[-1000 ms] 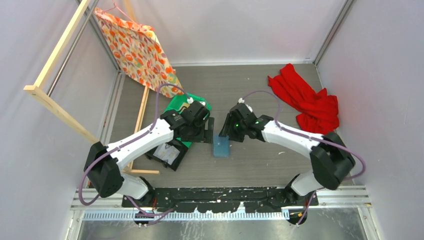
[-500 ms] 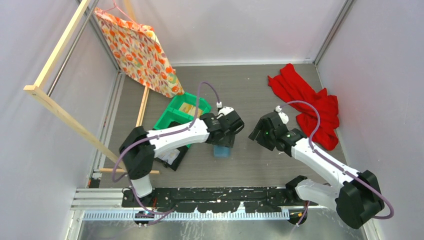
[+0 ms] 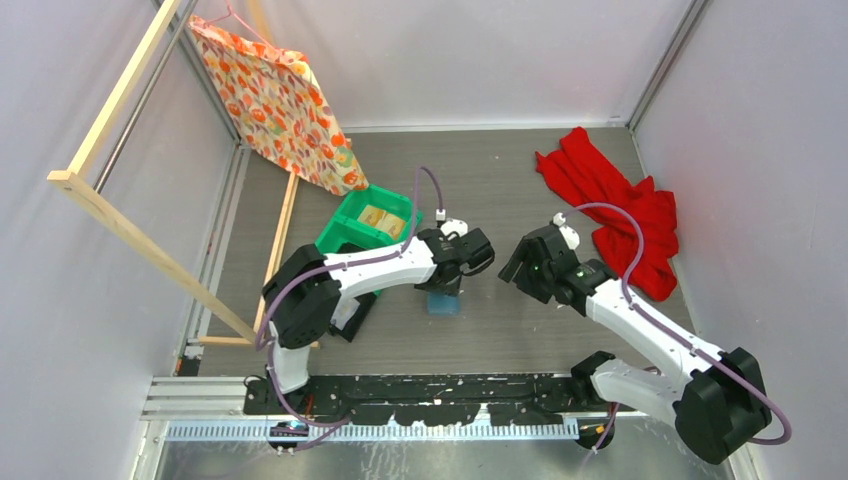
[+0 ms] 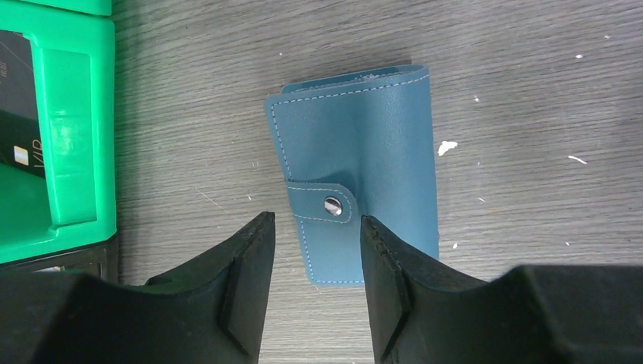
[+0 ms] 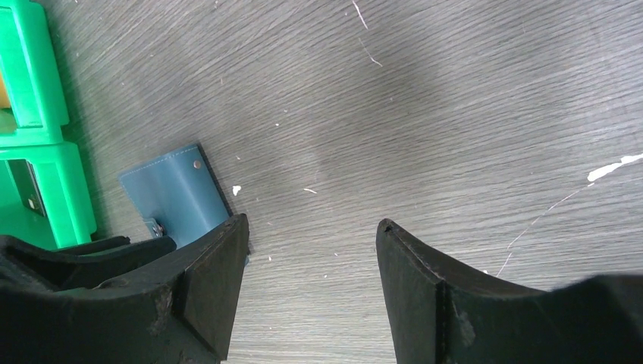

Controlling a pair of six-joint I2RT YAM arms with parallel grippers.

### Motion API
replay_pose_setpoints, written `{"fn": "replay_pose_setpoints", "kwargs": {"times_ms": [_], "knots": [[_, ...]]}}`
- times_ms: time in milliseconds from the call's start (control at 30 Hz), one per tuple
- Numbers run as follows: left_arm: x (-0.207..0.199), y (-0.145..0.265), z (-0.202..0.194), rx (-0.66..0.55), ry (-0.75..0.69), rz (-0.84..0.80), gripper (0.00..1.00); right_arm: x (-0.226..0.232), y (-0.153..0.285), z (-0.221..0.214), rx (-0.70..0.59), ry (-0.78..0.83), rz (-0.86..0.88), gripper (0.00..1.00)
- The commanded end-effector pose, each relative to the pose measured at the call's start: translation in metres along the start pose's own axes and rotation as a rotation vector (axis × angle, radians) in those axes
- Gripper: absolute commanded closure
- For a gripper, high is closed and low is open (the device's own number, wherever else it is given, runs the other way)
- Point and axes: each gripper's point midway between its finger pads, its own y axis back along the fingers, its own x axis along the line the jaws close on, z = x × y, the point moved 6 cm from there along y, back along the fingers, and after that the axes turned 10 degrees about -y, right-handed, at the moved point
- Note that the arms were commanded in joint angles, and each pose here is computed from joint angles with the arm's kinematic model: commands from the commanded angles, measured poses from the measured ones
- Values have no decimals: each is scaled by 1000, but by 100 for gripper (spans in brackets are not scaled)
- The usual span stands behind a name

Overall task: Take the credit cards out of the card holder
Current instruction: Open the card holder at the corner of the board.

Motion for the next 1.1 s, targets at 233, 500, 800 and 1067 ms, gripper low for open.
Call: {"fn": "replay_pose_setpoints", "kwargs": {"times_ms": [233,500,800,1067], "knots": [[-4,-7,13,-38,7,62,54,3,-11,-4,21,-14,14,33],[-6,-9,12,-30,12,61,76,5,-10,-4,32,-14,23,33],[0,0,13,-43,12,56,95,30,-11,-21,181,29,242,26],[1,24,20,-71,42,-176,100,48,-20,-44,364,18,426,13]]}}
